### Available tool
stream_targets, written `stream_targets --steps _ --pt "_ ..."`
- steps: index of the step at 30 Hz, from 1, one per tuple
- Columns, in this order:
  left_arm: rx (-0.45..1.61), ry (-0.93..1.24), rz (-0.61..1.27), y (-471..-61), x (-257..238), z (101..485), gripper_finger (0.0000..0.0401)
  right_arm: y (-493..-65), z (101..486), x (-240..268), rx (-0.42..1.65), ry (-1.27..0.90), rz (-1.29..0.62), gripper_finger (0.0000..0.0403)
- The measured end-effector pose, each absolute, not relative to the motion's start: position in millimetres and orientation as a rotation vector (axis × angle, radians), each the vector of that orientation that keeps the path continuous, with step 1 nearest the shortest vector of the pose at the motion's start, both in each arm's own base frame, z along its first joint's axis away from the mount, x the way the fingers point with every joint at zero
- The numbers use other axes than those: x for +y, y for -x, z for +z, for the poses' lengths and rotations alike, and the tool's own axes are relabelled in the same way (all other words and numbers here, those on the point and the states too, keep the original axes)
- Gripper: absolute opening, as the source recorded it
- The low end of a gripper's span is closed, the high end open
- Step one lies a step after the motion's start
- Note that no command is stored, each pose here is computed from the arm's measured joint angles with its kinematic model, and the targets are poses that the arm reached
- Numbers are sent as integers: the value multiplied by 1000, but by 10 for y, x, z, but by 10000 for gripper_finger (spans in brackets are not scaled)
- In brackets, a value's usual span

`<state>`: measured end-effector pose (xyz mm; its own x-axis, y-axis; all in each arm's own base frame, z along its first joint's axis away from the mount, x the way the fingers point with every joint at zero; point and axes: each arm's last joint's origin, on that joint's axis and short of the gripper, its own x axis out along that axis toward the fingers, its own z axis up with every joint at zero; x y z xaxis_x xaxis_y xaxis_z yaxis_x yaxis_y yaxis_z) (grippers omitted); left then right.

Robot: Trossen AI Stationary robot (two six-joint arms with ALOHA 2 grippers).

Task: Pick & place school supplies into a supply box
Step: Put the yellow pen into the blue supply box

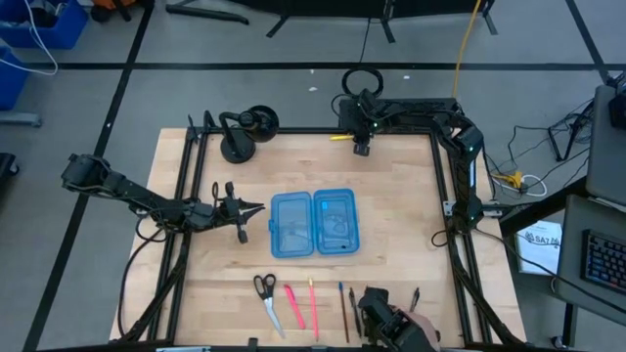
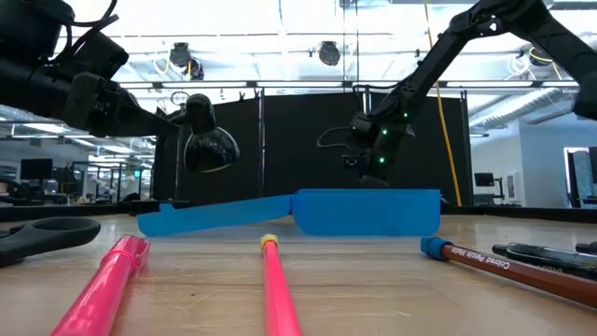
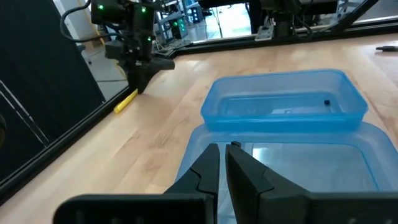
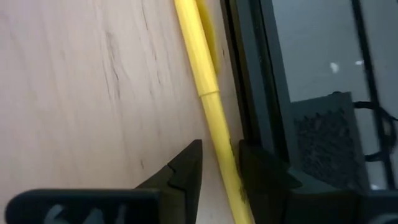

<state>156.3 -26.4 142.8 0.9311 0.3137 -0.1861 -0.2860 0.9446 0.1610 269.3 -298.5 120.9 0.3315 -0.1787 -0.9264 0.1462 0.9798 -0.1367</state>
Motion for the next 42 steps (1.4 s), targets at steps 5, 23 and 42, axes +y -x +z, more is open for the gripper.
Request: stream_targets --steps 5,23,42 --pt "211 -131 308 -1563 -264 1429 33 -2656 1190 -2909 1221 -61 -123 72" --pt "211 -131 304 -1563 -265 1429 33 -2715 1162 -2710 1300 -173 -97 32" --pt "228 -117 306 -1559 -264 1409 33 -2792 1168 -2693 1265 -127 -95 21"
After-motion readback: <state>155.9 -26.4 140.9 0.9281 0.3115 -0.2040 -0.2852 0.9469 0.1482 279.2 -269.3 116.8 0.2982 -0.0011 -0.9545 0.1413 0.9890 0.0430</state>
